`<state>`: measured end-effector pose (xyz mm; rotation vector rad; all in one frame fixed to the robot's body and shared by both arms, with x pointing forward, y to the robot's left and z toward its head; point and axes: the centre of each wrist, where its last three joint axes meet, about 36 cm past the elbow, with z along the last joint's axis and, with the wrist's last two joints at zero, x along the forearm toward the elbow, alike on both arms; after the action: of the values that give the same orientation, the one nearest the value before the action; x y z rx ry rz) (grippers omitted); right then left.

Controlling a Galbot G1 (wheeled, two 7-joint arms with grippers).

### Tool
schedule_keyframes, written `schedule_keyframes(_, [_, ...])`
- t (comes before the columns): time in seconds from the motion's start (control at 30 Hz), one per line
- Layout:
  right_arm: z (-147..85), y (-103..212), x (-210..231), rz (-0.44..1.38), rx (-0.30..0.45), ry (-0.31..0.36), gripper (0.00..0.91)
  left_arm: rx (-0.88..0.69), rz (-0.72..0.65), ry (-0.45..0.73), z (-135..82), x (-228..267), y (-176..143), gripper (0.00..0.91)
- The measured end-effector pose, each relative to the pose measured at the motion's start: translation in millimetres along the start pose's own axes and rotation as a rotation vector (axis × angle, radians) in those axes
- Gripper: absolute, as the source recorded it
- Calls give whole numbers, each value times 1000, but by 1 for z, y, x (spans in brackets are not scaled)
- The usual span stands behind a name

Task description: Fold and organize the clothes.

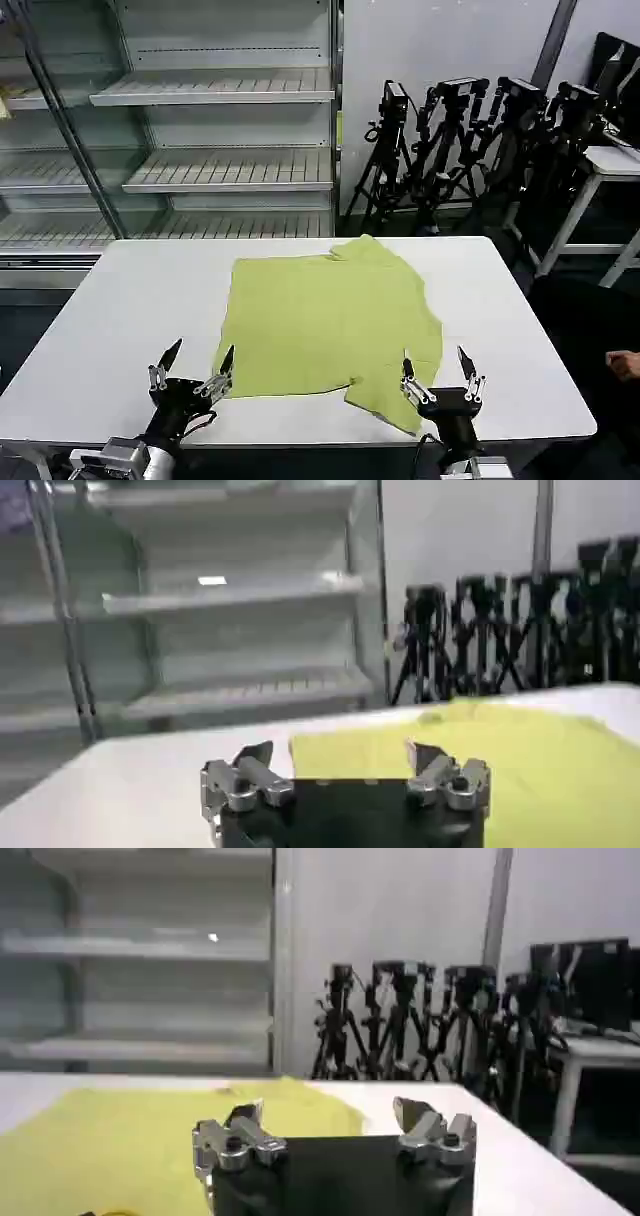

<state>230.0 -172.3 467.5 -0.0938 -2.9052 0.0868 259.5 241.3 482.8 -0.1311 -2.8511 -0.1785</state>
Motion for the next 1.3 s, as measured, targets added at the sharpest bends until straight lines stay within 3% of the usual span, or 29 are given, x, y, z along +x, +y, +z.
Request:
schedule_keyframes(0.6, [28, 26, 13, 28, -3, 203, 907, -38, 29, 234, 36, -31, 3, 907])
schedule_keyframes(0.67, [31, 29, 14, 21, -4, 214, 907, -37, 28, 241, 38, -34, 2, 625])
schedule_keyframes(0.7, [32, 31, 14, 17, -5, 218, 867, -36, 27, 244, 39, -35, 2, 242])
schedule_keyframes(0.73, [33, 32, 15, 14, -7, 223, 806, -35, 26, 246, 39, -36, 2, 161])
schedule_keyframes(0.77, [34, 33, 14, 11, -8, 226, 514, -33, 26, 249, 40, -37, 2, 30])
schedule_keyframes(0.8, [35, 35, 14, 8, -10, 230, 403, -31, 24, 251, 41, -38, 3, 20])
schedule_keyframes(0.83, [35, 36, 14, 4, -13, 234, 191, -31, 24, 253, 41, -39, 3, 20])
schedule_keyframes(0.9, [36, 39, 15, -2, -17, 239, 20, -27, 26, 258, 42, -40, 3, 20])
schedule_keyframes(1.3, [40, 46, 18, -28, -39, 273, 0, -15, 55, 284, 44, -38, 3, 20])
